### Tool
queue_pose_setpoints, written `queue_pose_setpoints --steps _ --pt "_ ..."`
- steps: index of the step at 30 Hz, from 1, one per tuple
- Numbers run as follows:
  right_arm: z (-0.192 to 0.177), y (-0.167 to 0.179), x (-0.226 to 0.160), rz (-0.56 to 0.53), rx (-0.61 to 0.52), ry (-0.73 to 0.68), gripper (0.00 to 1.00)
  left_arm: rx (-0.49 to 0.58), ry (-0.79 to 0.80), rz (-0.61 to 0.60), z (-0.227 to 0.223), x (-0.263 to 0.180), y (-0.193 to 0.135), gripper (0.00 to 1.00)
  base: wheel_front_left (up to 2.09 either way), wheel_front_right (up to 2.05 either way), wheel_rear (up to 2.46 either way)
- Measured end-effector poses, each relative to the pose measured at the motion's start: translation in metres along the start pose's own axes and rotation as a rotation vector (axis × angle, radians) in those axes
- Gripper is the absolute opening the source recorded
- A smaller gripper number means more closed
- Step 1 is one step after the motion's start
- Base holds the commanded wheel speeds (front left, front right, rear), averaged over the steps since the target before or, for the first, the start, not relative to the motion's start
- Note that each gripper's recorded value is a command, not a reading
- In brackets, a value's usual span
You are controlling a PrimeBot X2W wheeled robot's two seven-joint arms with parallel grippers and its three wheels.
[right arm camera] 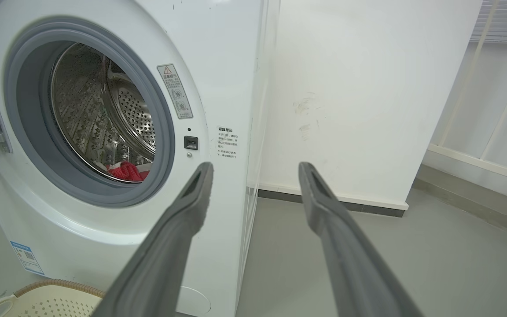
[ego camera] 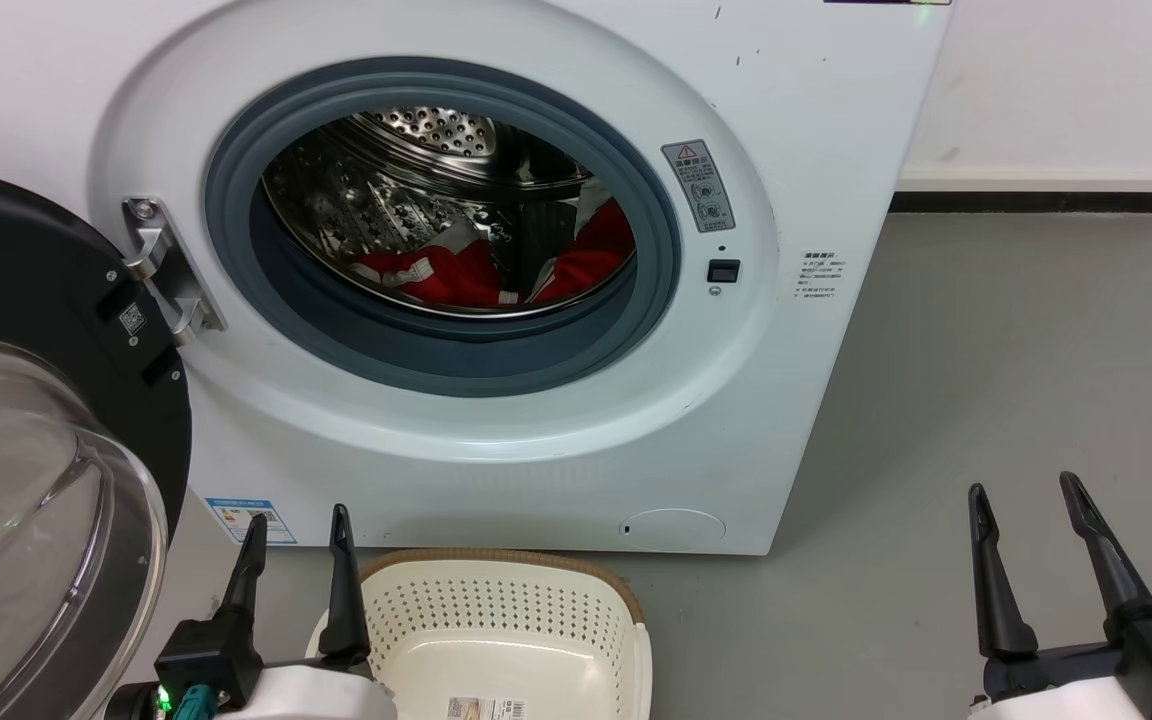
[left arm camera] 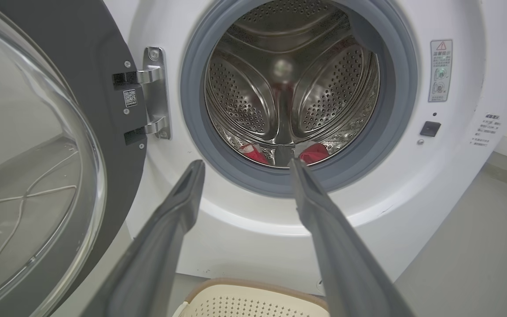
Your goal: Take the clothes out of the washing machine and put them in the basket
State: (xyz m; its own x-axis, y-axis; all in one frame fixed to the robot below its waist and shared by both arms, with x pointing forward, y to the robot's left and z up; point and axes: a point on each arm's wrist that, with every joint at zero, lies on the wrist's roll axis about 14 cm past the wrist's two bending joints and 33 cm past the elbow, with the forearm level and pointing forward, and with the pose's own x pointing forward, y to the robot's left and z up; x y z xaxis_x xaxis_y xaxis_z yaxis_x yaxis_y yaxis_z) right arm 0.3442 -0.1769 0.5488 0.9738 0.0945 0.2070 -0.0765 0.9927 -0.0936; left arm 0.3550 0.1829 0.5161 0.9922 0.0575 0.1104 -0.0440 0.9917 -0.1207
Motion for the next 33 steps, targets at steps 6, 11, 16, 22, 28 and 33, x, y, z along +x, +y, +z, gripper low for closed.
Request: queue_pose_setpoints --steps 6,11,16,22,28,33 --pt "-0.004 0.002 0.002 0.004 0.004 0.013 1.0 0.005 0.009 -0.024 -0.004 0.014 -0.005 1.0 0.0 0.0 0.0" --pt "-0.009 0.004 0.01 0.011 0.006 0.02 1.0 0.009 0.025 -0.092 -0.011 0.046 -0.021 1.0 0.0 0.0 0.0" --pt "-0.018 0.002 0.026 0.01 0.006 0.034 1.0 0.044 0.061 -0.157 -0.026 0.097 -0.037 1.0 0.0 0.0 0.0" --pt "-0.033 0.0 0.055 0.009 0.018 0.044 1.0 0.114 0.095 -0.205 -0.042 0.169 -0.043 1.0 0.0 0.0 0.0" --pt "-0.06 -0.013 0.076 -0.025 0.032 0.084 1.0 0.196 0.167 -0.235 -0.077 0.232 -0.044 1.0 0.0 0.0 0.0" --pt "-0.084 -0.02 0.083 -0.043 0.034 0.132 1.0 0.258 0.25 -0.268 -0.106 0.275 -0.052 1.0 0.0 0.0 0.0"
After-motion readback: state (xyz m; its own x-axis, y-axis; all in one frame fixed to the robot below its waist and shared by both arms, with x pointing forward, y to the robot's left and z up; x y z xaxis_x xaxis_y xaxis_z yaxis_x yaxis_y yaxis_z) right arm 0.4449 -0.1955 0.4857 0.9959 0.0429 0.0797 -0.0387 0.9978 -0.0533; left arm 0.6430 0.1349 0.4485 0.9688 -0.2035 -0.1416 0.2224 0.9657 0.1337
